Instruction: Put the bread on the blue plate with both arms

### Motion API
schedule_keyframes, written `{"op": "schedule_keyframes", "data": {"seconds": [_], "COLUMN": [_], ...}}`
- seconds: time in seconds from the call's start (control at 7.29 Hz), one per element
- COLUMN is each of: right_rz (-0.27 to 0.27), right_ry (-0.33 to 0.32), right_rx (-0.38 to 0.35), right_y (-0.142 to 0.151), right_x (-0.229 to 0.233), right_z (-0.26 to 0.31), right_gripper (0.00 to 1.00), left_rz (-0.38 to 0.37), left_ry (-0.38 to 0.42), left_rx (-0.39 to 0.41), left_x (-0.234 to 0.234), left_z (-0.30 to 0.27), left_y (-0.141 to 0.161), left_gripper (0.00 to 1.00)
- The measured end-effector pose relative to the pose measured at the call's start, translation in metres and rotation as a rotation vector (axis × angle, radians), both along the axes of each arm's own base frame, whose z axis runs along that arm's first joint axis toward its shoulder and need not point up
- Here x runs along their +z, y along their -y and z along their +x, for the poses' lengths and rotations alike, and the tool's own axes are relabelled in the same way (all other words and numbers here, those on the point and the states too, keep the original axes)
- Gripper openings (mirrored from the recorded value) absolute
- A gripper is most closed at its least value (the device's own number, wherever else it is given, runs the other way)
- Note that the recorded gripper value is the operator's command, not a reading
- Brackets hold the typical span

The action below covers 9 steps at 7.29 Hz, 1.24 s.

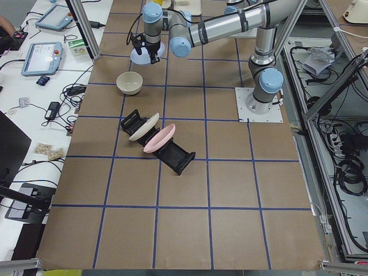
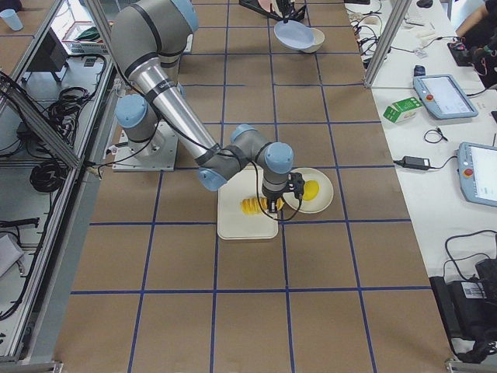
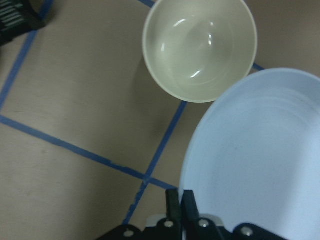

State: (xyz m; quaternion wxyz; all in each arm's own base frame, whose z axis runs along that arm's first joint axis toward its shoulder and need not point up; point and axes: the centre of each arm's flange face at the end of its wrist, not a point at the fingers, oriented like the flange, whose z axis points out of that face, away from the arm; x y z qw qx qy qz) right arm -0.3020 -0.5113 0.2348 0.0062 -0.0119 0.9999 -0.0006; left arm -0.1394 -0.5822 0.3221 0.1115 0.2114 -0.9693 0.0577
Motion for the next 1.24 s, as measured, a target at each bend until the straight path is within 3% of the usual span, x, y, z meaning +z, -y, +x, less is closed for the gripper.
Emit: {"op": "schedule_keyframes", "data": {"seconds": [0.41,0.96,1.1,1.24], "right_rz": [-0.017,-0.020,-0.018,-0.015], "right_ry": [0.034,0.076,0.085,0.097], "right_rx": [0.006,-0.048,-0.065,-0.082], "right_y": [0.029,0.061,0.067,0.071], "right_x": [0.050,0.064,0.065,0.066], "right_z": [0.094,0.197,0.226,0.255], "right_gripper": [0.35,0.34,0.34,0.34], "left_rz": [-0.006,0.056,0.060,0.066], "left_ry": [-0.020,-0.016,-0.014,-0.011], "left_rx": [-0.018,-0.074,-0.081,-0.085], "left_x": [-0.067,-0.110,-0.112,-0.114], "left_z": [-0.075,-0.115,-0.116,-0.117], "left_y": [-0.021,-0.044,-0.046,-0.048], "left_gripper": [0.00,0.00,0.48,0.83]}}
